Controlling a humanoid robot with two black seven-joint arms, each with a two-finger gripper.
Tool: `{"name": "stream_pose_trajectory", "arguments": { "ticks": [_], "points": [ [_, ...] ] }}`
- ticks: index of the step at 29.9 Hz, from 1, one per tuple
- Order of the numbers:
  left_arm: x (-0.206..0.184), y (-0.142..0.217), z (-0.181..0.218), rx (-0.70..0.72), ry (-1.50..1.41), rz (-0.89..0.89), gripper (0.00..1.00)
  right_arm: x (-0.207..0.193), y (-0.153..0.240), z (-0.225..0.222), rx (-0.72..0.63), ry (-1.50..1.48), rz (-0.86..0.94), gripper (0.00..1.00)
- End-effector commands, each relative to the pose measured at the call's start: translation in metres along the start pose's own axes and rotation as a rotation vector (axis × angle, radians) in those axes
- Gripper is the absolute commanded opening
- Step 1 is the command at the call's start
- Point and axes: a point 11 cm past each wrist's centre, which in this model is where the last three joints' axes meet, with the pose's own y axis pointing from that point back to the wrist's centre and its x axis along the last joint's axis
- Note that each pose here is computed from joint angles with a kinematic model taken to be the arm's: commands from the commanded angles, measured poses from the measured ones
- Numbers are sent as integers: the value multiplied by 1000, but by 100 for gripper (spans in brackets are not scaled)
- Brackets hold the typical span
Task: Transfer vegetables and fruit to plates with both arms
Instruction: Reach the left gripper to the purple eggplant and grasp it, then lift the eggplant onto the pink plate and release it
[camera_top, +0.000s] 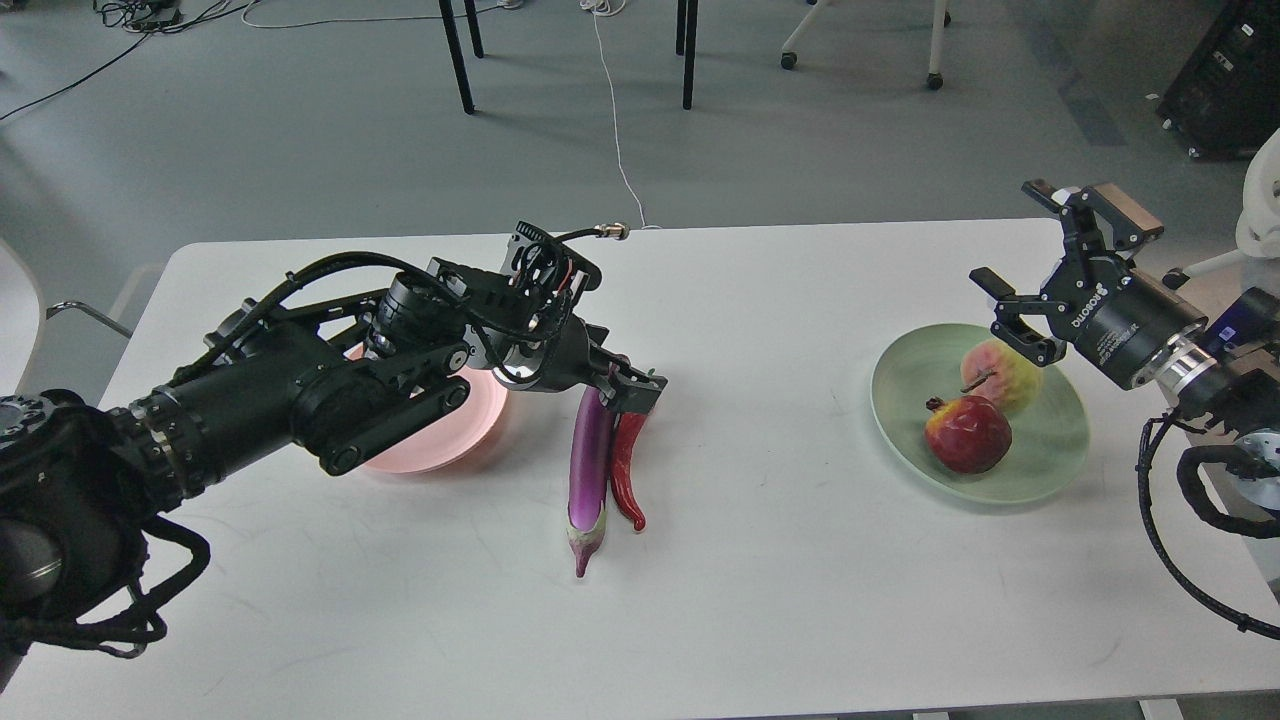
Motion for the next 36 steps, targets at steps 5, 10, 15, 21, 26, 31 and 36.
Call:
{"name": "stream_pose_trajectory", "arguments": {
  "ticks": [5, 10, 15, 21, 26, 31, 36],
  "points": [
    [-28, -8, -6, 13, 53, -41, 96, 1, 2, 3, -8, -1, 4, 98],
    [-30, -8, -5, -2, 118, -34, 87, 1, 3, 4, -9, 0, 6, 98],
    [-29, -7, -6, 0, 138, -29, 58, 1, 3, 4, -9, 1, 7, 98],
    [-31, -8, -8, 16, 142, -32, 31, 1, 3, 6, -21, 18, -1, 98],
    [-29, -7, -9, 26, 140, -29, 16, 0, 3, 7, -20, 16, -1, 98],
    [-29, -7, -9, 27, 141, -29, 14, 2, 3, 8, -21, 23, 13, 98],
    [-24, -3, -13, 30, 146, -17, 14, 2, 3, 8, -21, 23, 15, 98]
  ]
}}
